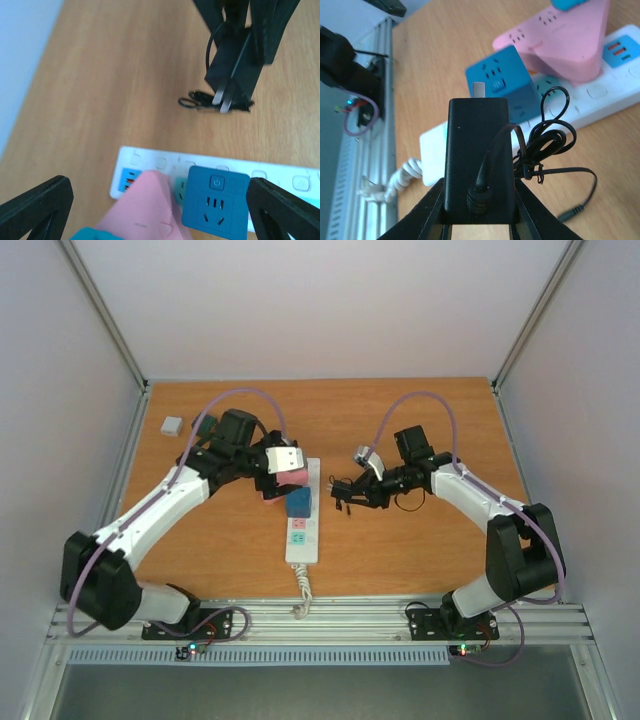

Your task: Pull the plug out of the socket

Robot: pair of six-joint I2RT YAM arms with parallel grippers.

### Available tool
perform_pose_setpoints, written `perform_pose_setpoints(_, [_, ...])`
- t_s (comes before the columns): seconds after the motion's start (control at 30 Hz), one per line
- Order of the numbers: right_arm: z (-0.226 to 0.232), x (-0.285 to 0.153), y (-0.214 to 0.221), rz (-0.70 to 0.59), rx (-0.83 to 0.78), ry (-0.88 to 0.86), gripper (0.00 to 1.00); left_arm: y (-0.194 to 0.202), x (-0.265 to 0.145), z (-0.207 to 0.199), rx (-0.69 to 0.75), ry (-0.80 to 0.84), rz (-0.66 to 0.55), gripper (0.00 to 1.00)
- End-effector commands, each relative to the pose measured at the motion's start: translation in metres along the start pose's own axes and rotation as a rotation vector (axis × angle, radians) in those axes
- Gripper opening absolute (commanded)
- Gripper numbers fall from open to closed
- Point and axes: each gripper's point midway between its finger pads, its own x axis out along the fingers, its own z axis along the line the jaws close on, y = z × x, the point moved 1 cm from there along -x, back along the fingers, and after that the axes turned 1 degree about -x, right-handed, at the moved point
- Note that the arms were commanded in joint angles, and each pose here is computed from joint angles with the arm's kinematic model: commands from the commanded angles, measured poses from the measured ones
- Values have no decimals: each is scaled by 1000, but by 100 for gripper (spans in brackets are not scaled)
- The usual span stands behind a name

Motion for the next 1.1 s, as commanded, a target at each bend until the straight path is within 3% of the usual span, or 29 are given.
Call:
perform_pose_setpoints(0.0, [23, -15, -31, -63, 137, -115, 6, -41, -27, 3, 56, -36, -133, 95])
perform_pose_setpoints(0.2, [41, -28, -61, -81, 232, -224, 6, -72, -51, -12, 115, 2, -207, 92])
perform_pose_setpoints(0.7, [80, -46, -74, -52, 444, -428, 6, -114, -62, -70, 355, 72, -211, 84])
perform_pose_setpoints(0.87, [87, -47, -70, -47, 530, -504, 6, -126, -54, -83, 394, 92, -215, 82])
perform_pose_setpoints(1.07, [97, -45, -69, -50, 514, -531, 6, -132, -38, -90, 407, 93, -206, 78])
